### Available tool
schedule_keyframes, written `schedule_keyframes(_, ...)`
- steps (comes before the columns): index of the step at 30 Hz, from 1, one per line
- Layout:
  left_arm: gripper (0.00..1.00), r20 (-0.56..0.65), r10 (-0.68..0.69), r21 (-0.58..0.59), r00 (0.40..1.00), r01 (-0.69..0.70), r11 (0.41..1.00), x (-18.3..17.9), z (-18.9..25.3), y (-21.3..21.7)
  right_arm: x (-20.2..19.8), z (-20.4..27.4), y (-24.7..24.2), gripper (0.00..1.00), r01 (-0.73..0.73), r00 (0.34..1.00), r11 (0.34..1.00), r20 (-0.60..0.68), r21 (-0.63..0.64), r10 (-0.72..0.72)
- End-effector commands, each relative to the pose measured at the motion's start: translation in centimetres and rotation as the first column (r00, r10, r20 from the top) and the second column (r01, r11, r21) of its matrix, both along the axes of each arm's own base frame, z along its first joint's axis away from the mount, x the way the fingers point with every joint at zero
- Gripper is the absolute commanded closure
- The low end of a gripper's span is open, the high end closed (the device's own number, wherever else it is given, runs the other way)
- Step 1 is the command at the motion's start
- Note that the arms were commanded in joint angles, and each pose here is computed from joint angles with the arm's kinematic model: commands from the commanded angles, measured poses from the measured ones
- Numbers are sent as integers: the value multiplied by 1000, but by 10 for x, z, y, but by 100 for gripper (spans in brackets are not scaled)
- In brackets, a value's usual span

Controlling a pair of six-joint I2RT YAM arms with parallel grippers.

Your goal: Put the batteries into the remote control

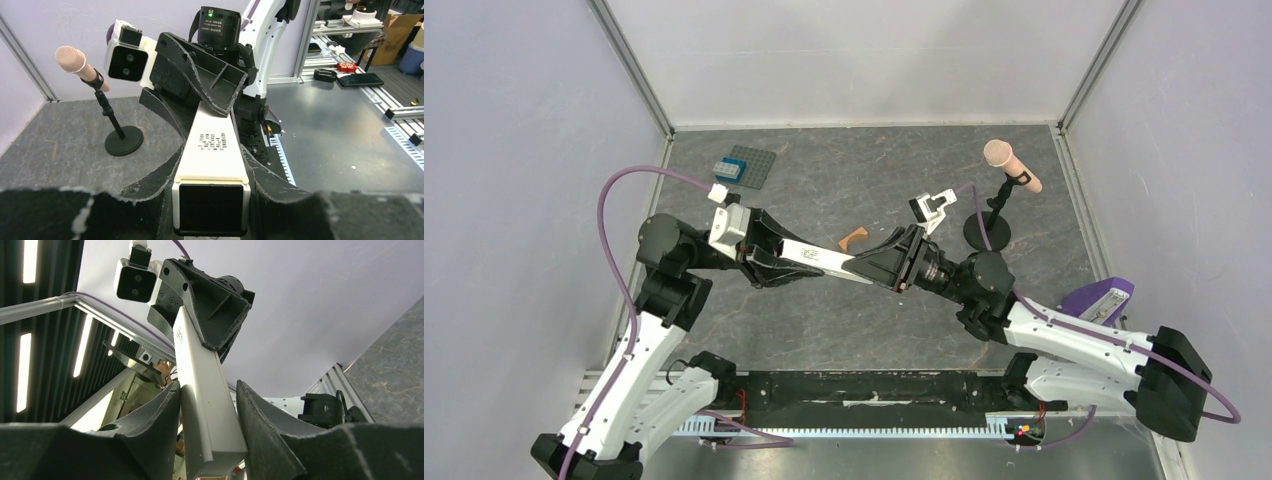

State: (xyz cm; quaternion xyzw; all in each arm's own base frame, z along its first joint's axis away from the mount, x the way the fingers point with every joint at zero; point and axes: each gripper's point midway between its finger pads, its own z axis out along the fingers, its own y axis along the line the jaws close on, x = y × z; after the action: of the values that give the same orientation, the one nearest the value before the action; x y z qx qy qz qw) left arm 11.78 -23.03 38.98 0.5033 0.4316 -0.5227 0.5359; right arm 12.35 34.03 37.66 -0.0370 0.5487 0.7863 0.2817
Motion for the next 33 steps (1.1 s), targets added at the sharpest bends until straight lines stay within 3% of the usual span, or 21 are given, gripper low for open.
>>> schedule_keyframes(1,98,37,49,-27,998,-48,998,8,9,1,3,-19,-5,58,19,1000,999,-8,-51,-19)
schedule_keyframes(6,98,38,52,-29,998,-51,998,8,10,0,3,-28,-12,67,28,1000,998,-8,-51,-28)
schedule_keyframes(11,98,32,52,-25,998,-52,998,11,8,0,5,-33,-18,62,43,999,998,-10,-51,-44)
schedule_keyframes(16,98,21,53,-18,998,-53,998,14,4,-1,10,-36,-21,36,60,998,997,-24,-54,-61)
schedule_keyframes(20,98,11,74,18,997,-74,997,20,-7,-2,24,-53,-18,20,107,991,983,-58,-150,-117)
schedule_keyframes(27,98,26,142,136,990,-144,980,34,-35,3,34,-73,-25,18,148,982,963,-84,-224,-170)
schedule_keyframes(33,98,44,142,152,989,-147,977,33,-38,5,38,-81,-28,22,176,976,948,-78,-267,-203)
